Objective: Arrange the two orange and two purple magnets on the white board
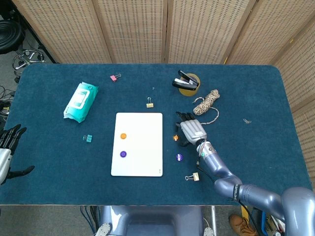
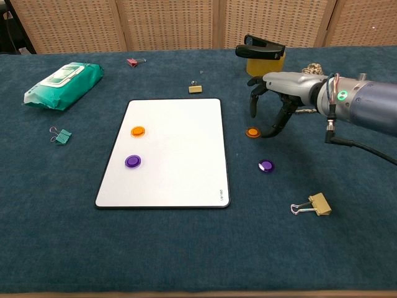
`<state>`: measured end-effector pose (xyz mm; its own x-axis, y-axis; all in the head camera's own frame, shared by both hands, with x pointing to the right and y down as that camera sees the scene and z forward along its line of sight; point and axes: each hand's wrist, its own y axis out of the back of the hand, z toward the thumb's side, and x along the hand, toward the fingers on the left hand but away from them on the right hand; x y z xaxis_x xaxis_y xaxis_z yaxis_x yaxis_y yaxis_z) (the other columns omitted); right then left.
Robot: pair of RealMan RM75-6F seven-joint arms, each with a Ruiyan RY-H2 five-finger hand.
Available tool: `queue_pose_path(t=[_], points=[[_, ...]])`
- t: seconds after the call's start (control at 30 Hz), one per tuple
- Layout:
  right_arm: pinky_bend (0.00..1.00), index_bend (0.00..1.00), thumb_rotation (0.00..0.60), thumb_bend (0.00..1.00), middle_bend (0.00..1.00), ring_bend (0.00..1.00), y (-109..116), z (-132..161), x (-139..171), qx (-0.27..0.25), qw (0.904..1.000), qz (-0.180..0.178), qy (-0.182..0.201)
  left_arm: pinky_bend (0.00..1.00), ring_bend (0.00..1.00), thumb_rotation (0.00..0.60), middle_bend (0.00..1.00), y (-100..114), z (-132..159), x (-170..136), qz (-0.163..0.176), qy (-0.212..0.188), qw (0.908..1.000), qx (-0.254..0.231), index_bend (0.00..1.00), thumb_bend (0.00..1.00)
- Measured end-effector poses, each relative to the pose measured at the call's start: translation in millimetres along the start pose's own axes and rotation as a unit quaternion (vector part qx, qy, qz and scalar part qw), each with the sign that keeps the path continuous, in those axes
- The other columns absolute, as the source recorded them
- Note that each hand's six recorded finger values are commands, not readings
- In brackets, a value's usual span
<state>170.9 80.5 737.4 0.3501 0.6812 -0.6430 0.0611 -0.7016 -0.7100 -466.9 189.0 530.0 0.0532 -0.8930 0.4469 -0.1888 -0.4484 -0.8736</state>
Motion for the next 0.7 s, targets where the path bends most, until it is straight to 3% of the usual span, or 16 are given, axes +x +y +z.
queue_pose_path(t=[0.7], points=[[0.0, 0.39, 0.6, 0.27, 0.0, 0.0, -5.6, 0.6, -7.6, 0.013, 0.9996, 0.016, -0.018, 0.0, 0.0, 0.6, 0.0, 2.1, 1.1, -2.2, 0.0, -0.006, 1.0, -0.006, 0.0, 0.1]])
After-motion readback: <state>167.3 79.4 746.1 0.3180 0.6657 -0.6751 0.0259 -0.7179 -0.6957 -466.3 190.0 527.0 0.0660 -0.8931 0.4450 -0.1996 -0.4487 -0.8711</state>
